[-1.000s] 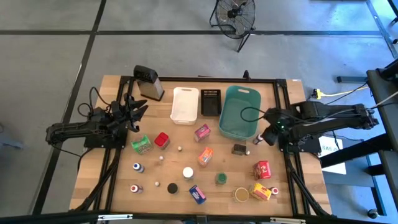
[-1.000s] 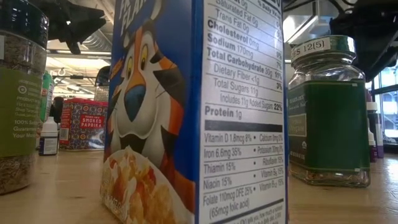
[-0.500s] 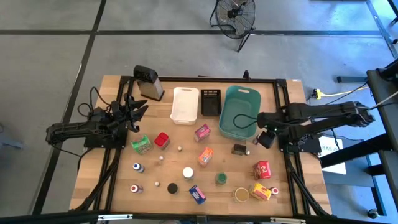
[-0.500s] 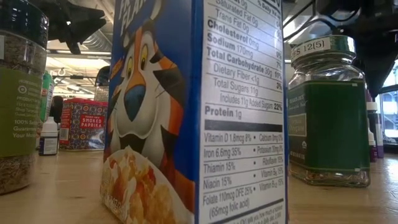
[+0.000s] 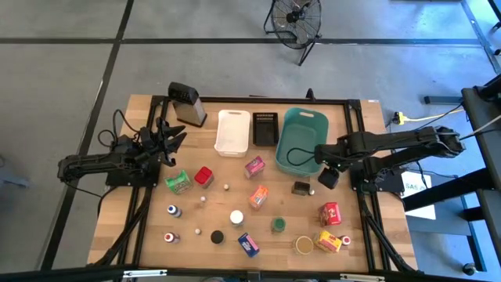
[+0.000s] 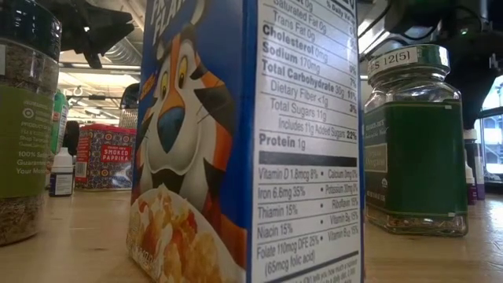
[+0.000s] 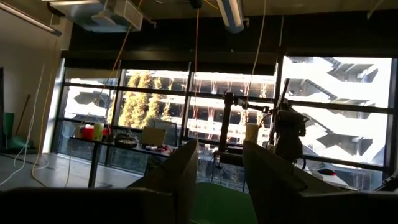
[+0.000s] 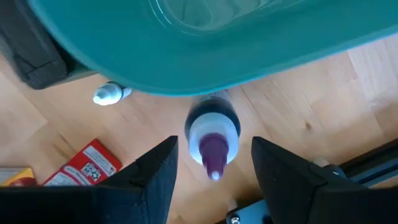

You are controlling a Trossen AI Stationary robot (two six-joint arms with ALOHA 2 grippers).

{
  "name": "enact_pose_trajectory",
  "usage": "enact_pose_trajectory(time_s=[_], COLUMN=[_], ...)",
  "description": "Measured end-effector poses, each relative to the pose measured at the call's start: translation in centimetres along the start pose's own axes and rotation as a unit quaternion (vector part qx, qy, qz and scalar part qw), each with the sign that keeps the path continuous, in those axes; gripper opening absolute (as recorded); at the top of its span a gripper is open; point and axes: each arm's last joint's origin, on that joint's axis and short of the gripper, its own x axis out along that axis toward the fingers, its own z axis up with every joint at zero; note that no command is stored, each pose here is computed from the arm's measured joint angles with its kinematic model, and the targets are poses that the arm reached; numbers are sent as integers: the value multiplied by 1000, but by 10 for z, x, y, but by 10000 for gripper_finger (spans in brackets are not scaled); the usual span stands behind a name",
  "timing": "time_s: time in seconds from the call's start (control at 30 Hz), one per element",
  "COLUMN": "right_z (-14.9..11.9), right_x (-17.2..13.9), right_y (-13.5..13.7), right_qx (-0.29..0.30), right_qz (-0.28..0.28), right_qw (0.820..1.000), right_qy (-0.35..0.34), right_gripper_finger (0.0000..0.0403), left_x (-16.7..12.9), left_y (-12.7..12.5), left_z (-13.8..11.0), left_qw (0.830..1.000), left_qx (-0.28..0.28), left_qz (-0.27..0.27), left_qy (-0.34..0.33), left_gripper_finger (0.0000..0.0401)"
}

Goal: Pick & Place Kitchen Items
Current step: Put the large purple food coloring bottle into the black bin

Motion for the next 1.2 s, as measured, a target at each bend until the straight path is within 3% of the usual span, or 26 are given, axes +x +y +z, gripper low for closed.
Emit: enact_pose_trajectory(time_s=[0.57,0.93,1.2], right_z=[7,4,5], right_x=[9,15,19], right_y=[4,2,2], right_qx=[-19,-20,-25], right_qz=[-8,-20,-19], right_qw=[1000,999,999], right_qy=[13,17,7], right_gripper_finger=[206,159,154], left_x=[0,0,0], left_y=[-2,-2,-2], left_z=[0,0,0], left_qw=[1000,999,999], left_qx=[-15,-14,-14], left_qz=[-27,-30,-30], left_qy=[2,2,2], left_gripper_finger=[125,125,125])
